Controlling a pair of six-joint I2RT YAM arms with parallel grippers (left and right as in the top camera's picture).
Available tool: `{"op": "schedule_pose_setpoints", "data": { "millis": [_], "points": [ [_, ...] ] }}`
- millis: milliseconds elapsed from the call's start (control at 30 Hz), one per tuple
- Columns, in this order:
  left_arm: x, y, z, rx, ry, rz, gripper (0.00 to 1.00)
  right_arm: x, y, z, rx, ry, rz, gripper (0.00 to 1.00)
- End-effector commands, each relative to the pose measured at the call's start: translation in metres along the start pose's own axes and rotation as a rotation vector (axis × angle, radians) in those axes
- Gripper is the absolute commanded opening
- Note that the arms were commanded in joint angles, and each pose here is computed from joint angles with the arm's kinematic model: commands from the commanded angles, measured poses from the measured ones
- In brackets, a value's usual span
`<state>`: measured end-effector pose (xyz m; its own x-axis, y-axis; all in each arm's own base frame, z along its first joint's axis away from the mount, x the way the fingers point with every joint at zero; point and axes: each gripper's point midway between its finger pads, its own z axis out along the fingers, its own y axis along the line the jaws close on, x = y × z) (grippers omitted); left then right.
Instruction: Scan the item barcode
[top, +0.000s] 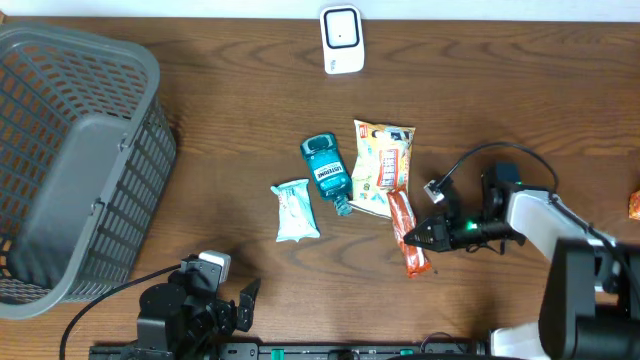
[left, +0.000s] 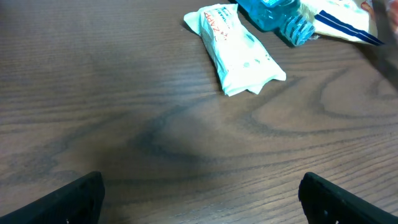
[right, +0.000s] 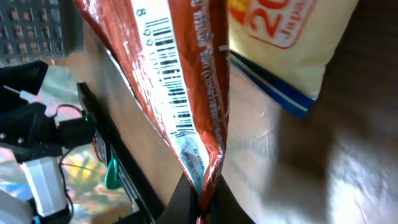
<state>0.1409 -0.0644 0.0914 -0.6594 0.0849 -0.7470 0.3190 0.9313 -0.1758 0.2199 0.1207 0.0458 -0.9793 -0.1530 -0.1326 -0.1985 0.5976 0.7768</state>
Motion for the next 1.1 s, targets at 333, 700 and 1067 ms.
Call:
{"op": "schedule_pose_setpoints", "data": {
  "millis": [333,700,1067],
  "points": [
    [0.003,-0.001,0.000,0.005,0.012,-0.007,0.99,-0.013,0.142,-0.090,0.423,-0.457,-0.605,0.02],
    [0.003,-0.001,0.000,0.005,0.012,-0.007,0.99,-0.006,0.157,-0.070,0.518,-0.448,-0.663,0.01],
    [0.003,-0.001,0.000,0.005,0.012,-0.007,0.99,-0.108,0.092,-0.067,1.126,-0.598,-0.599,0.01]
  ]
}}
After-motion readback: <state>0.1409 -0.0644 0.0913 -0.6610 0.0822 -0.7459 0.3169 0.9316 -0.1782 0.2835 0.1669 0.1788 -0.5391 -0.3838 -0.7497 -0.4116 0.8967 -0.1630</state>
